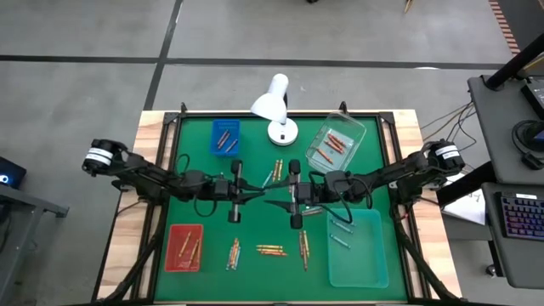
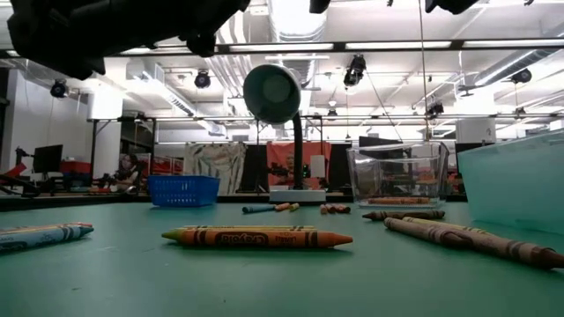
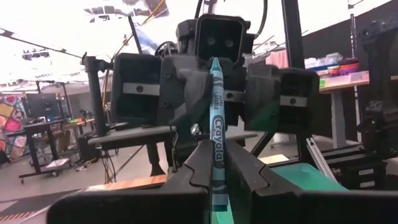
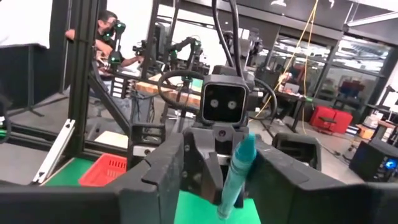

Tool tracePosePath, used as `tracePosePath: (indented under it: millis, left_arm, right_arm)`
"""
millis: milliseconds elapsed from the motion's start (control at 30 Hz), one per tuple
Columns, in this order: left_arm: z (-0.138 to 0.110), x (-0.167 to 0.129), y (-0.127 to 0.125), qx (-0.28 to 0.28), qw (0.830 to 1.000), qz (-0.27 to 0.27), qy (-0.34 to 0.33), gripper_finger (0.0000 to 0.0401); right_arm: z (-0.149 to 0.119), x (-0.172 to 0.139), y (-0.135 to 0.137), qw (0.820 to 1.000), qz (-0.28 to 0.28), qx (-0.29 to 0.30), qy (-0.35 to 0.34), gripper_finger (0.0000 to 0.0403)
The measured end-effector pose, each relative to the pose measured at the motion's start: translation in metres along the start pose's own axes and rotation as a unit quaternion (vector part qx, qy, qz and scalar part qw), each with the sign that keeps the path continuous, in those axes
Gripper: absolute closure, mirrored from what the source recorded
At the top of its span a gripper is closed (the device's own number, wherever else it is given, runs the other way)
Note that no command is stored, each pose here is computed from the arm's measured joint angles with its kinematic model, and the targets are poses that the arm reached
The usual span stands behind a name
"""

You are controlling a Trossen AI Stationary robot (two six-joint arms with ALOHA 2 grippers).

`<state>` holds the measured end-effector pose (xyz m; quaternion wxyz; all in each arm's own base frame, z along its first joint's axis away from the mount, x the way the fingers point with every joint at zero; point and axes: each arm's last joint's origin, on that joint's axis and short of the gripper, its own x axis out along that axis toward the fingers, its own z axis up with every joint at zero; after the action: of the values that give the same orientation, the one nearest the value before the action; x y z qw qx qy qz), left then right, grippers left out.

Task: Sort crayons
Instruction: Put the blue crayon into the green bin

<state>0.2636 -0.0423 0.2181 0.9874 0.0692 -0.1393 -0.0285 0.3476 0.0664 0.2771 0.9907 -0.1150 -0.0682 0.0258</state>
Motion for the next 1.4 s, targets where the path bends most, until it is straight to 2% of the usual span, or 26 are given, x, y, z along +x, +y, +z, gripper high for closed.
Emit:
tracePosePath:
  millis: [433, 567, 833, 1033, 1133, 1233, 1333, 1400]
  left_arm:
    - [-0.002, 0.000, -0.001, -0.010, 1.000, -0.003, -0.006, 0.0399]
    - [-0.002, 0.000, -0.001, -0.014, 1.000, -0.003, -0.003, 0.0380]
    - [0.000, 0.000, 0.000, -0.018, 1.000, 0.004, -0.006, 0.0280]
    - [0.005, -0.002, 0.002, -0.003, 1.000, 0.009, -0.009, 0.0235]
    - [0.007, -0.002, 0.002, -0.001, 1.000, 0.010, -0.012, 0.0228]
    - [0.007, -0.002, 0.003, -0.001, 1.000, 0.016, -0.011, 0.0228]
    - [0.007, -0.002, 0.004, -0.001, 0.999, 0.032, -0.007, 0.0228]
    - [0.006, -0.002, 0.005, -0.001, 0.999, 0.040, -0.005, 0.0227]
  right_arm:
    - [0.000, 0.000, -0.001, 1.000, -0.004, 0.003, 0.001, 0.0384]
    - [-0.001, 0.000, -0.002, 1.000, -0.003, 0.023, 0.010, 0.0386]
    - [0.004, -0.008, -0.005, 0.998, 0.009, 0.041, 0.051, 0.0388]
    - [0.010, -0.025, -0.009, 0.988, 0.015, 0.087, 0.130, 0.0389]
    - [0.014, -0.034, -0.011, 0.973, 0.016, 0.121, 0.196, 0.0389]
    - [0.020, -0.041, -0.010, 0.945, 0.017, 0.151, 0.290, 0.0389]
    - [0.029, -0.049, -0.006, 0.901, 0.026, 0.181, 0.393, 0.0389]
    - [0.034, -0.054, -0.004, 0.860, 0.031, 0.212, 0.463, 0.0389]
